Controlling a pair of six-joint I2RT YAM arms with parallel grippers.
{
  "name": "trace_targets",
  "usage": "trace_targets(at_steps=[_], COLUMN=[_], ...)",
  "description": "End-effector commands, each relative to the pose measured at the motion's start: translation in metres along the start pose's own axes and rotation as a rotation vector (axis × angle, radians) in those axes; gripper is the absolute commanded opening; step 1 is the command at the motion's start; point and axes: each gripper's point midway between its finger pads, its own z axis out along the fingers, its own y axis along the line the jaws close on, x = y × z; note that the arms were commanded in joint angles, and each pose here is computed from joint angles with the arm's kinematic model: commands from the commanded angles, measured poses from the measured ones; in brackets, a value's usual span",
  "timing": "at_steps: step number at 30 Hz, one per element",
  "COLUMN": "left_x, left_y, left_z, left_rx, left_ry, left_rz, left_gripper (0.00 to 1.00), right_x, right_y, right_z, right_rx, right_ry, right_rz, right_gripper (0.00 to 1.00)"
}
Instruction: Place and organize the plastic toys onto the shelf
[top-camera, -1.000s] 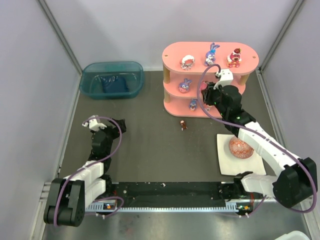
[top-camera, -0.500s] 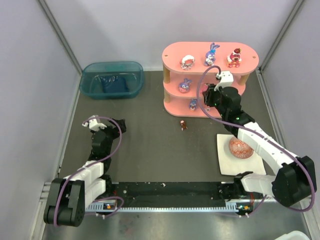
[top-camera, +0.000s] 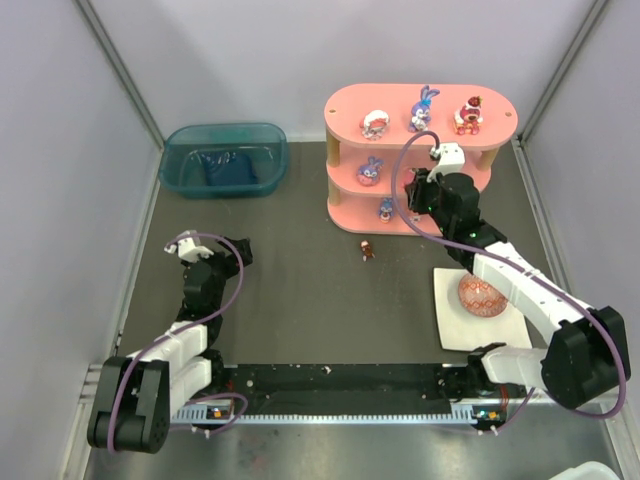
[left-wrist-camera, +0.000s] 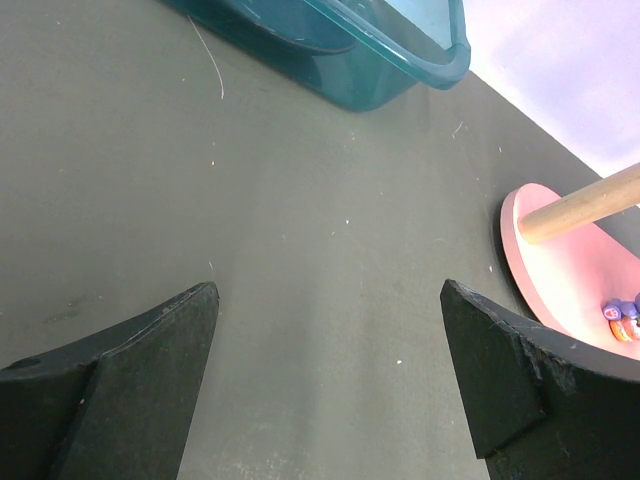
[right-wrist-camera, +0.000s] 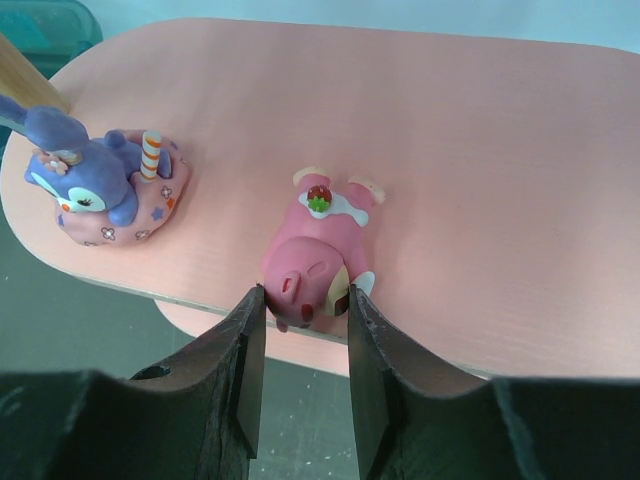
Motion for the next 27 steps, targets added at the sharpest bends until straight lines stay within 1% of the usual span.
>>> trace_targets(at_steps=[1,12,20,27], left_x=[-0.014,-0.014,-0.015,-0.015], left_y=[-0.009,-0.009,-0.011,-0.01], left_z=[0.002,0.002,0.002,0.002], left_rx=[0.034,0.033,0.038,0.038], left_ry=[-0.051,-0.051,-0.053,-0.053], left_rz=[-0.002,-0.002,-0.002,0.0], left_gripper=[0.98,0.98,0.98,0.98], right_x=[-0.02,-0.019,-0.015,-0.011], right_y=[-0.002,-0.001,-0.002,-0.001], right_z=[0.004,0.008,0.012,0.015], right_rx=[-0.002,-0.017,-0.024,-0.032], right_ry=[-0.073,-0.066,-0.053,-0.043], right_rz=[0.018,0.018,0.019,0.026], right_gripper=[0.0,0.04,0.1,0.11])
